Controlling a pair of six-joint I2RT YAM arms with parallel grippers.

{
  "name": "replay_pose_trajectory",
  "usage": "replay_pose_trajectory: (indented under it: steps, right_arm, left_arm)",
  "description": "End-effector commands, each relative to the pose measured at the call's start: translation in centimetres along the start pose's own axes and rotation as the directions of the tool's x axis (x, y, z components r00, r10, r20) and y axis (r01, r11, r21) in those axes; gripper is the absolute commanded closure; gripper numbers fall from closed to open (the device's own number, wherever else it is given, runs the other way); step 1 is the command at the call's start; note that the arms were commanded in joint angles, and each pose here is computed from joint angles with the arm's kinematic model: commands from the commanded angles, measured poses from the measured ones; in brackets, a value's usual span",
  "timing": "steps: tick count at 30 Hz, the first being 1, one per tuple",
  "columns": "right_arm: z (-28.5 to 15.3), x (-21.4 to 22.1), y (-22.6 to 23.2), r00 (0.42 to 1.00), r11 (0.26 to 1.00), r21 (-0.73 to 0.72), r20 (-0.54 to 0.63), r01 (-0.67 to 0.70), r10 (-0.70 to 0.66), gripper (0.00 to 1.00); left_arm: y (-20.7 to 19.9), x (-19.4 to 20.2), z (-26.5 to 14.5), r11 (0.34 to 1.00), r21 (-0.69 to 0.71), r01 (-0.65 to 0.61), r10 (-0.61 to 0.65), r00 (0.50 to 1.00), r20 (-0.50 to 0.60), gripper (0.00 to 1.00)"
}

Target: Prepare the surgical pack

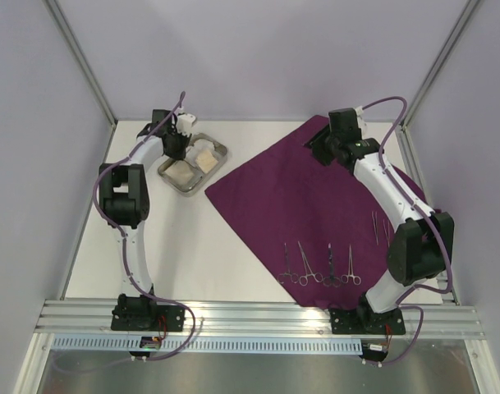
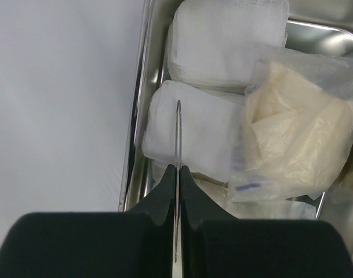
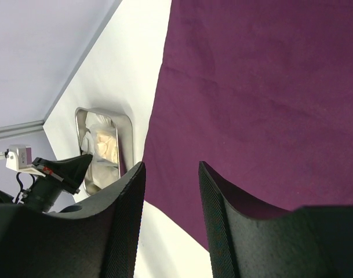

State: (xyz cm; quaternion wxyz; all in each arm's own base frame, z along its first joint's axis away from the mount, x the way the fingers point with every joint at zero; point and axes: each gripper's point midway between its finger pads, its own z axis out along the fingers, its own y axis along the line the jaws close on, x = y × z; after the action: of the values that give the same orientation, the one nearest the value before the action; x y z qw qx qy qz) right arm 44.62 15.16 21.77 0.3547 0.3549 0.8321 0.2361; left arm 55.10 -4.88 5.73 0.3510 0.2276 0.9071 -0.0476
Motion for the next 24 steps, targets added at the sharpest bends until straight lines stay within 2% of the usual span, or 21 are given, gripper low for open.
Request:
replay_pose_trajectory:
  steps: [1,14,20,24]
  right_arm:
    - [-0.1,-1.1,0.1,0.999,1.000,-0.007,0.031,0.008,-0.008,0.56]
    - [0.0,-2.2,0.4,1.000,1.000,-0.027,0.026,0.005,-0.005,0.54]
    - [-0.4,-2.8,0.2,0.999,0.999,-0.021,0.039,0.037,-0.036,0.53]
    - [-0.5,-2.9,-0.1,0.999,0.999,-0.019,0.034,0.032,-0.031,0.53]
  left_arm:
    - [-0.4,-0.7,-0.1,0.999,0.027,0.030,-0.030,1.000,0.007,0.99]
    - [-0.2,-0.4,-0.2,0.999,0.028,0.030,-0.029,0.999,-0.032,0.81]
    - [-0.4,-0.4,-1.2,0.999,0.041,-0.028,0.030,0.999,-0.037,0.69]
    - [-0.4,-0.1,-1.4,0.998,0.046,-0.037,0.039,0.998,-0.051,0.64]
